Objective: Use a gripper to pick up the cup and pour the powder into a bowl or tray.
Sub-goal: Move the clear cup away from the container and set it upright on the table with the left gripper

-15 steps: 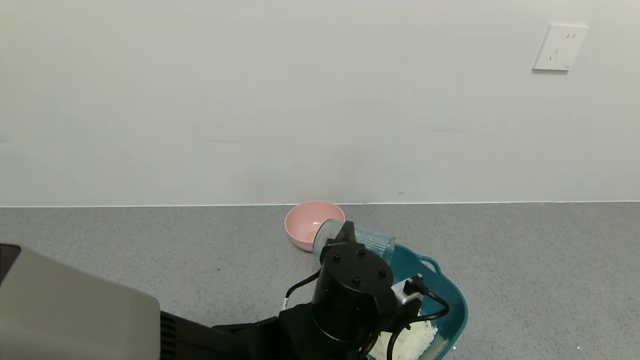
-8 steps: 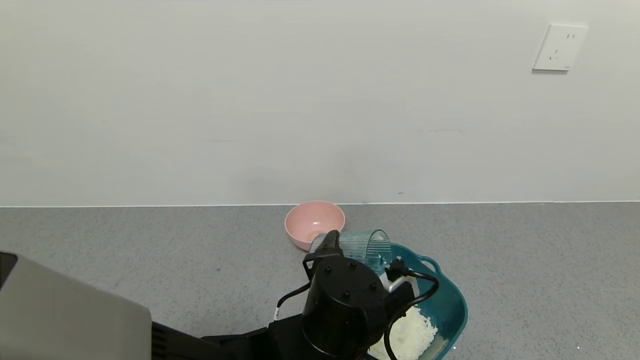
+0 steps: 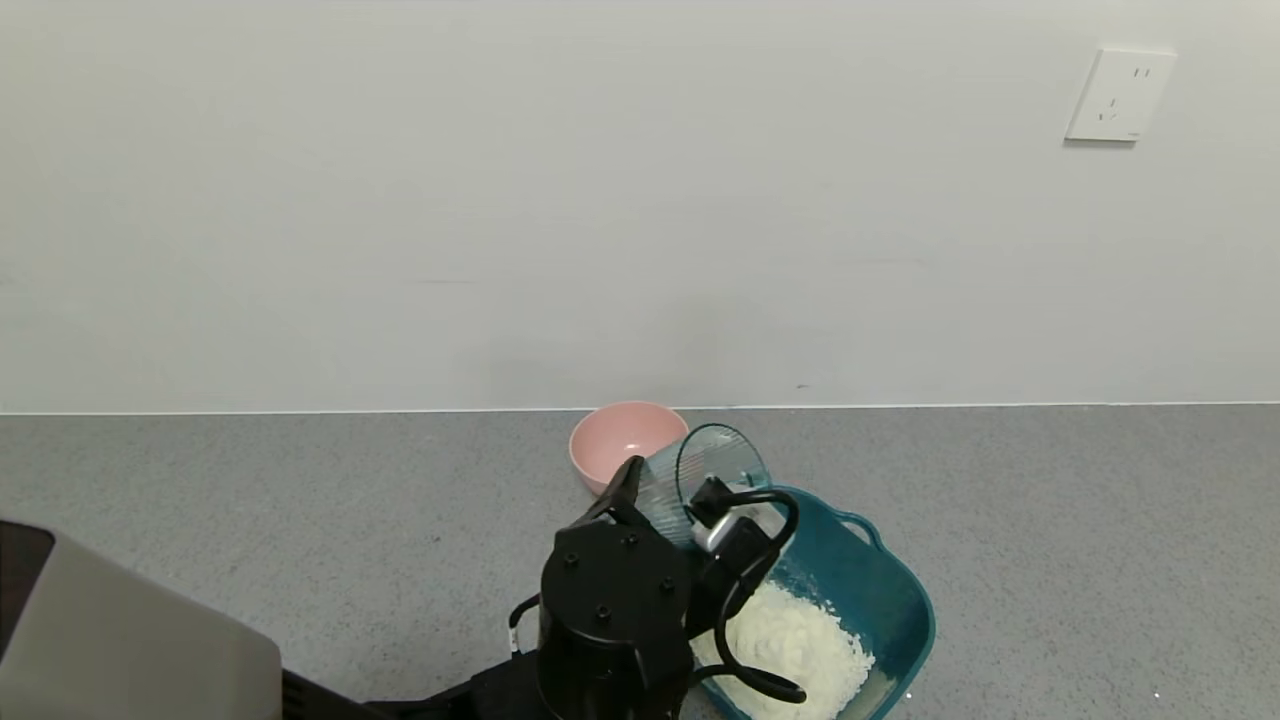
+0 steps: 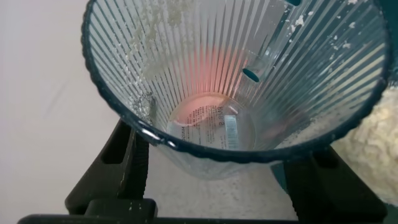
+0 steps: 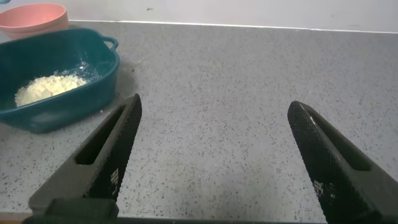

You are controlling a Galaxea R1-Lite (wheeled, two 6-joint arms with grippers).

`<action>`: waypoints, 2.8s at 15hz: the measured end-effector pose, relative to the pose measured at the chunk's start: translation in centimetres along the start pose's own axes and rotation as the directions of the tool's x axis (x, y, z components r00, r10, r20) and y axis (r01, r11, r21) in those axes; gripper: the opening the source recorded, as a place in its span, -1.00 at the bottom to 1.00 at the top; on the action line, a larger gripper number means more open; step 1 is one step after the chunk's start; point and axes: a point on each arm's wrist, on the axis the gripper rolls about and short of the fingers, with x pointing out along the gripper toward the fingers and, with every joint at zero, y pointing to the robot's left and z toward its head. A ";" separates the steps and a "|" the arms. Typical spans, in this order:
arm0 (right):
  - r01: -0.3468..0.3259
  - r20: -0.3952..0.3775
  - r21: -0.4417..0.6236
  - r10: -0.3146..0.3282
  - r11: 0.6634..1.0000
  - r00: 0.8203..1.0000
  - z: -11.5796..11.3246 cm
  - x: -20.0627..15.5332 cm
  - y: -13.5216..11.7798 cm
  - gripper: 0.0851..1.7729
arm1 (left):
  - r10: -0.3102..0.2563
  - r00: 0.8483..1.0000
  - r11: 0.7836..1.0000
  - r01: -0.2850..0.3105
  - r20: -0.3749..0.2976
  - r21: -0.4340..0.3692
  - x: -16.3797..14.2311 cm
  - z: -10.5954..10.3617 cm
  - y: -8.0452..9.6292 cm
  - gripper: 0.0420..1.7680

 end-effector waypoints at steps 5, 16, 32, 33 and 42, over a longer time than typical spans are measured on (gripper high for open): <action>0.000 0.000 0.000 0.000 1.000 1.000 0.0 0.0 0.0 0.93 | -0.095 0.994 0.977 0.102 0.046 -0.188 -0.6 -2.3 2.5 0.39; 0.000 0.000 0.000 0.000 1.000 1.000 0.0 0.0 0.0 0.93 | -0.236 0.963 0.850 0.270 0.132 -0.453 1.8 -11.3 13.8 0.39; 0.000 0.000 0.000 0.000 1.000 1.000 0.0 0.0 0.0 0.93 | -0.198 0.980 0.774 0.164 0.012 -0.611 9.6 -18.3 16.9 0.39; 0.000 0.000 0.000 0.000 1.000 1.000 0.0 0.0 0.0 0.93 | -0.205 0.979 0.770 0.163 0.002 -0.616 10.2 -18.8 16.6 0.39; 0.000 0.000 0.000 0.000 1.000 1.000 0.0 0.0 0.0 0.93 | -0.189 0.982 0.733 0.128 -0.020 -0.668 13.4 -21.6 14.9 0.39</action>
